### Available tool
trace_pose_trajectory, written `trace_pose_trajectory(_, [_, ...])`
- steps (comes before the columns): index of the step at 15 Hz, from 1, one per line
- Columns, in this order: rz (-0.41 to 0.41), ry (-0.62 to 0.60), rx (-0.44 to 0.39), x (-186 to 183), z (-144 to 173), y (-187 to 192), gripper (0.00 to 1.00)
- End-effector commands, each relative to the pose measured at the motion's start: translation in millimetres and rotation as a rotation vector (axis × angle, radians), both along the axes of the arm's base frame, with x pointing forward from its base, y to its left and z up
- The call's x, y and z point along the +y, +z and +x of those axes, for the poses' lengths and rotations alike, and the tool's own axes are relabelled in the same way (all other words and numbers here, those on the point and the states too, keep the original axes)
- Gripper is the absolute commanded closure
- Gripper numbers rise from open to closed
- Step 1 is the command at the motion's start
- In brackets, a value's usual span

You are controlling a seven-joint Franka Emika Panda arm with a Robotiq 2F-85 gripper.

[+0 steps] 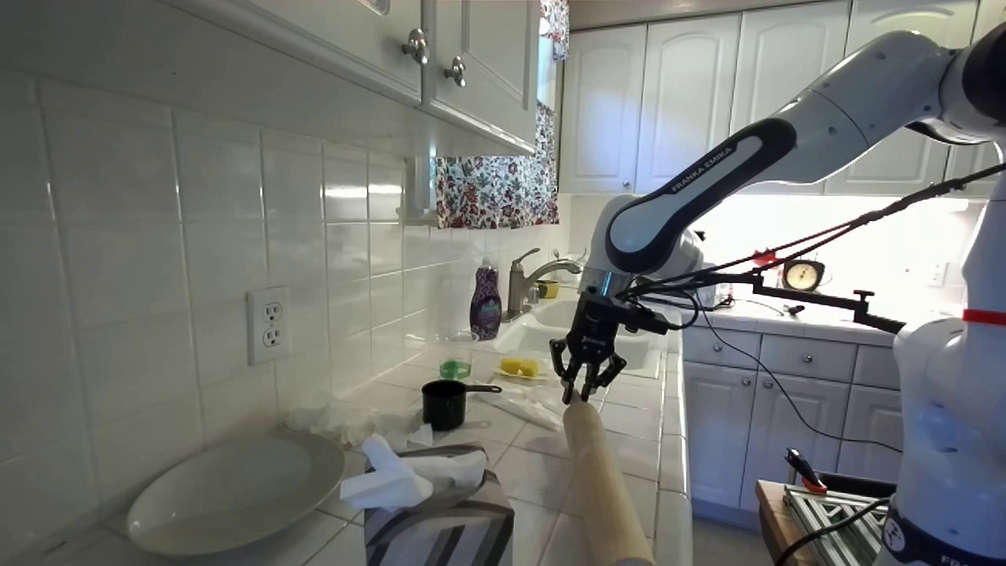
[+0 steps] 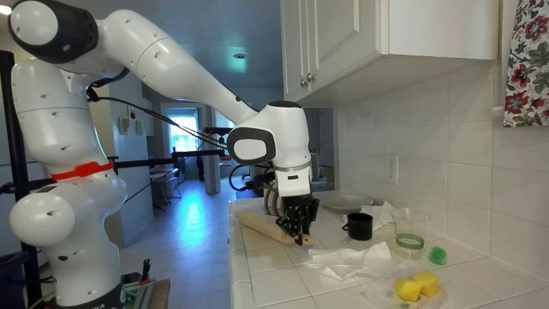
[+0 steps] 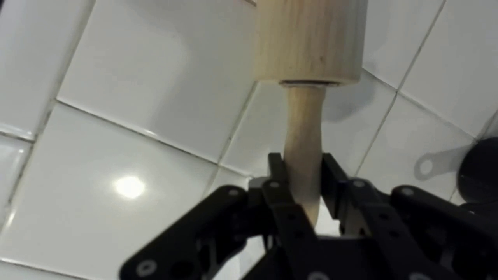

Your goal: Turn the rolling pin to the right

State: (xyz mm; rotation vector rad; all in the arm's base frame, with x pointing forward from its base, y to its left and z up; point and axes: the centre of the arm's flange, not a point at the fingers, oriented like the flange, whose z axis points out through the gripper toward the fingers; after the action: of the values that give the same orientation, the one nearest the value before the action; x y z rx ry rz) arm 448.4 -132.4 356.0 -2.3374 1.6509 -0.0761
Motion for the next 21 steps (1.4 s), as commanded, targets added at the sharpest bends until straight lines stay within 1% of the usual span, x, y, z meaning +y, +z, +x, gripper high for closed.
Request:
trace_pose_trajectory(1, [0.038, -0.02, 0.027, -3.8, -9.6, 0.4, 0.47])
trace_pose_trajectory(5, [0.047, -0.026, 0.047, -7.2, -11.5, -1.3, 0.17])
trace_pose_trajectory(8, [0.048, -0.02, 0.046, -8.1, -12.1, 0.1, 0.0])
trace_pose_trajectory(13, [0.051, -0.001, 0.05, -4.4, -10.1, 1.1, 0.0])
trace_pose_trajectory(17, [0.046, 0.062, 0.076, -1.5, -8.7, -3.3, 0.0])
trace_pose_trajectory(21, [0.011, 0.109, 0.108, -6.1, -2.0, -3.9, 0.0])
